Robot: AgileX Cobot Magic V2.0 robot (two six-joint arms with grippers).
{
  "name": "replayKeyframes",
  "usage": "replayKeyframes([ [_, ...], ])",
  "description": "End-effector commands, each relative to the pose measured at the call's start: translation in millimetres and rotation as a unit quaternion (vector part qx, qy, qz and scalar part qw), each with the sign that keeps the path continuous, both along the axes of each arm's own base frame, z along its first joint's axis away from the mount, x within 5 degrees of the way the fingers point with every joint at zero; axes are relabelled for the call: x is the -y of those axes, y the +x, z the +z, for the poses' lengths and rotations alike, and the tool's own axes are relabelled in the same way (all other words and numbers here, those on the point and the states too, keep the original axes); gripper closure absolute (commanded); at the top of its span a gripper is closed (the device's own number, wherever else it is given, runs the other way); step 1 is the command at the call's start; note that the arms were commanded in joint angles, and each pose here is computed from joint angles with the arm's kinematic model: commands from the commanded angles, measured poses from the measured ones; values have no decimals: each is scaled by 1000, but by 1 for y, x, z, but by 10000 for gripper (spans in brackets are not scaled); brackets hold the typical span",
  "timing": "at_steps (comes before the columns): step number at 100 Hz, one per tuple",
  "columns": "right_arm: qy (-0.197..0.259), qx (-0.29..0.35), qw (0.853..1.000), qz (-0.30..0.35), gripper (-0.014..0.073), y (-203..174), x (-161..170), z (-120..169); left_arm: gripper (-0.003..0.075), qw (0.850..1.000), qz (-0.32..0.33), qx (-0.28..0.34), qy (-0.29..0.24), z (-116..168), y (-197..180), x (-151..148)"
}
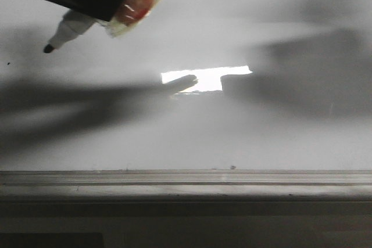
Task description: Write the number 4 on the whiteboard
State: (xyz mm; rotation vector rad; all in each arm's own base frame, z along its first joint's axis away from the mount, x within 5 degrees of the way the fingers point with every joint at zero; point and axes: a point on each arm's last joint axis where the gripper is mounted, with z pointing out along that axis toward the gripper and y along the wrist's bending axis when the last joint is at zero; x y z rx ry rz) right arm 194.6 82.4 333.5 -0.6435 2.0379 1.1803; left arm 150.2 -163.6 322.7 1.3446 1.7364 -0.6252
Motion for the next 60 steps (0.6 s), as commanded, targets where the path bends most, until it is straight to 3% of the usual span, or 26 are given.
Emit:
replayKeyframes([
  [1, 40, 25, 999, 27, 221, 2, -6, 21, 741, 999, 1, 29, -23, 14, 4, 13],
  [60, 30, 34, 997, 61, 221, -2, -18, 25, 741, 997, -48, 53, -35, 35, 16, 66],
])
